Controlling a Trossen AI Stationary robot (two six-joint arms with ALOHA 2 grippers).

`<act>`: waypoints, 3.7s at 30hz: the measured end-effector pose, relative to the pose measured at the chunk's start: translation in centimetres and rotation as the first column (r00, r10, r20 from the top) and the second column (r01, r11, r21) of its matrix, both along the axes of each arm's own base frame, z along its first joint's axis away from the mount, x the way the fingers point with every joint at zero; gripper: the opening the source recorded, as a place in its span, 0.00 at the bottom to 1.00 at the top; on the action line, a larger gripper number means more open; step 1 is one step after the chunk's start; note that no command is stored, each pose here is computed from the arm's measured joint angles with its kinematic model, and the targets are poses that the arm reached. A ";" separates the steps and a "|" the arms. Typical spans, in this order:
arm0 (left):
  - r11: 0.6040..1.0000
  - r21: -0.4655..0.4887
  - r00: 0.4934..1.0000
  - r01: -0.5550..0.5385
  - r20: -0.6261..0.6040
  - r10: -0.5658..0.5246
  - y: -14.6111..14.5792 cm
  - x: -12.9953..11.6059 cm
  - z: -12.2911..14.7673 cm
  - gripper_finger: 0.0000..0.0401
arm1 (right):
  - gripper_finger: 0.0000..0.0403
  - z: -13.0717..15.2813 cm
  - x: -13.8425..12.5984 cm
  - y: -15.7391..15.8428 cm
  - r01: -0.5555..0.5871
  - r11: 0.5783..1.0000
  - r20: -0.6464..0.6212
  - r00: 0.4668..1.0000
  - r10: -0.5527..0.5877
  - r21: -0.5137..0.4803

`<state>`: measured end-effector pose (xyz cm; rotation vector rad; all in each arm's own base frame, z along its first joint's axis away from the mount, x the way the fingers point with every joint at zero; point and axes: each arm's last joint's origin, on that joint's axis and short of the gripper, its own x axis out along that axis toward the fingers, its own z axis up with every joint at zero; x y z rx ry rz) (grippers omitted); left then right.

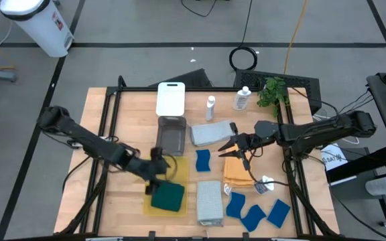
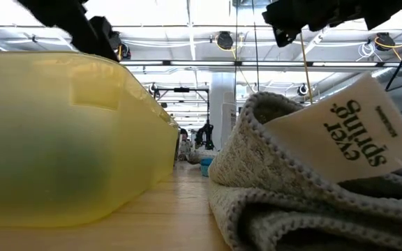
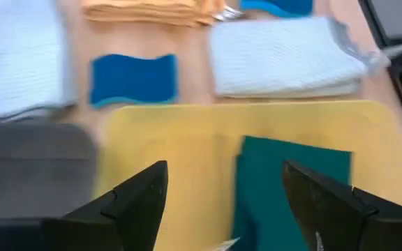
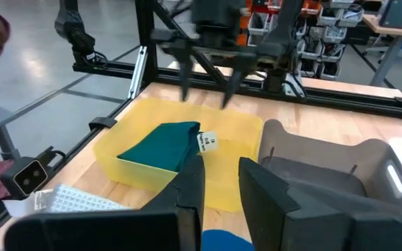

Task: Pick & Place Kitchen Items
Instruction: Put the yellow towel into the yellow bin

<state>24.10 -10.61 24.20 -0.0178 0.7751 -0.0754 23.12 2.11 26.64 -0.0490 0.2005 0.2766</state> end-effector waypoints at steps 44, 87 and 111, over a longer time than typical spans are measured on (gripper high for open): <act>0.975 -0.047 0.838 -0.219 0.503 0.213 9.8 -7.7 -3.6 0.70 | 0.73 -10.8 -2.9 -8.9 0.414 0.891 -0.806 0.583 -0.104 0.185; 0.957 -0.147 0.796 -0.250 0.532 0.290 9.8 -7.6 -3.1 0.70 | 0.01 -9.4 -3.9 -8.0 0.250 0.958 -0.750 0.604 -0.268 -0.141; 0.950 -0.112 0.856 -0.291 0.414 0.311 10.2 3.2 6.2 0.70 | 0.00 -1.8 -2.4 1.1 0.283 0.887 -0.392 0.817 -0.423 -0.366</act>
